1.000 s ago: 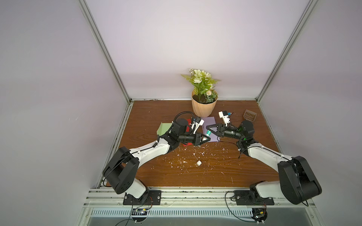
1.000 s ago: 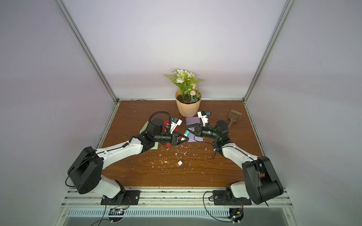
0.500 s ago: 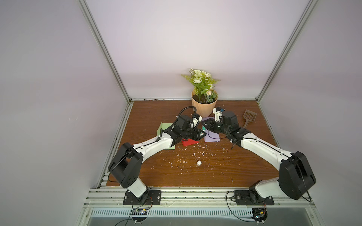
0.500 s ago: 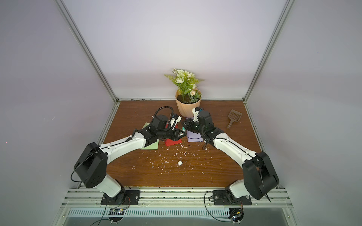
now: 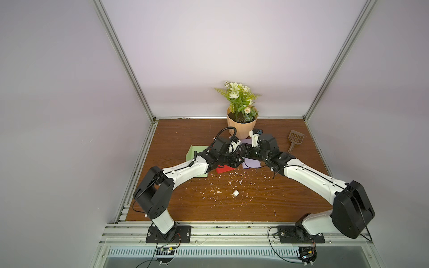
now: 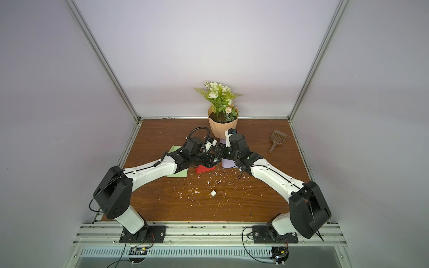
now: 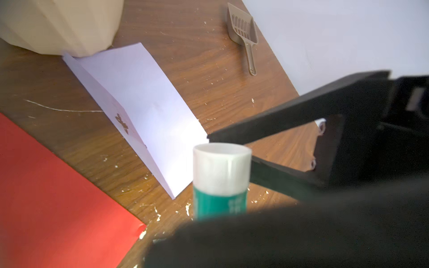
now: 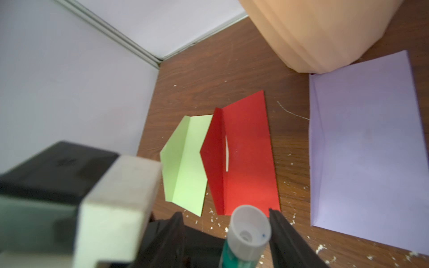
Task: Seal the envelope with a glue stick
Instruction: Unscrew the glue stick.
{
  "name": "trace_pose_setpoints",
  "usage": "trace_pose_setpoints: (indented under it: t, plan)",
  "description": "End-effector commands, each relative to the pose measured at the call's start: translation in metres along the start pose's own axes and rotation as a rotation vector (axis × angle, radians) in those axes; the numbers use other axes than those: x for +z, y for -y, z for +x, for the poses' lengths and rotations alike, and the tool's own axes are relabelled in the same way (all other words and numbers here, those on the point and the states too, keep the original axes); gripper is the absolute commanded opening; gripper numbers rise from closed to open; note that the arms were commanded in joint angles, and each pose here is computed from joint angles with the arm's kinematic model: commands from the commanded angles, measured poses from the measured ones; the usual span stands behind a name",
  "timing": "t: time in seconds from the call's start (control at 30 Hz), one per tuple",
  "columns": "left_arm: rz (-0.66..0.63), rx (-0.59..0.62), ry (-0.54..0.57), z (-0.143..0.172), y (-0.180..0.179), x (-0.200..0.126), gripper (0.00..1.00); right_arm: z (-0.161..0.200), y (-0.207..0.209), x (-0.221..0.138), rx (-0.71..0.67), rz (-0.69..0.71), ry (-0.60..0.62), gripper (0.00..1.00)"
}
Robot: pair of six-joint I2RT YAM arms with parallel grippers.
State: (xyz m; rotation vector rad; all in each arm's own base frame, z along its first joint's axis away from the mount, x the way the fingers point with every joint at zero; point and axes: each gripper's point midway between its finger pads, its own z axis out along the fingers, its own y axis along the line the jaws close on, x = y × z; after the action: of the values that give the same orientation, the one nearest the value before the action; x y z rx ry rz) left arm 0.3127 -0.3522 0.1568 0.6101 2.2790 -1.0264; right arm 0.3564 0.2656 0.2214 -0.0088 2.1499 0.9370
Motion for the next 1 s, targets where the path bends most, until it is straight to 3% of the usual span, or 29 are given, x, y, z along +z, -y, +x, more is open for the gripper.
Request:
trace_pose_setpoints:
  t: [0.0,0.27,0.43,0.63,0.87,0.97]
  plan:
    - [0.195,0.008,0.044,-0.010,0.033,-0.019,0.00,-0.023,-0.037,-0.030,0.008,-0.301,0.014,0.64]
    - [0.461,0.045,0.078,-0.016,0.083,-0.052,0.00,-0.016,-0.060,-0.059,0.051,-0.648,-0.071,0.63]
    - [0.508,-0.001,0.126,-0.020,0.083,-0.065,0.00,-0.016,-0.077,-0.080,0.064,-0.801,-0.074,0.61]
    - [0.508,-0.022,0.135,-0.018,0.079,-0.065,0.00,-0.019,-0.083,-0.091,0.077,-0.858,-0.069,0.50]
    - [0.517,-0.024,0.146,-0.021,0.081,-0.066,0.00,-0.014,-0.081,-0.092,0.098,-0.872,-0.088,0.48]
    - [0.520,-0.026,0.140,-0.019,0.080,-0.065,0.00,-0.013,-0.079,-0.089,0.106,-0.864,-0.091,0.37]
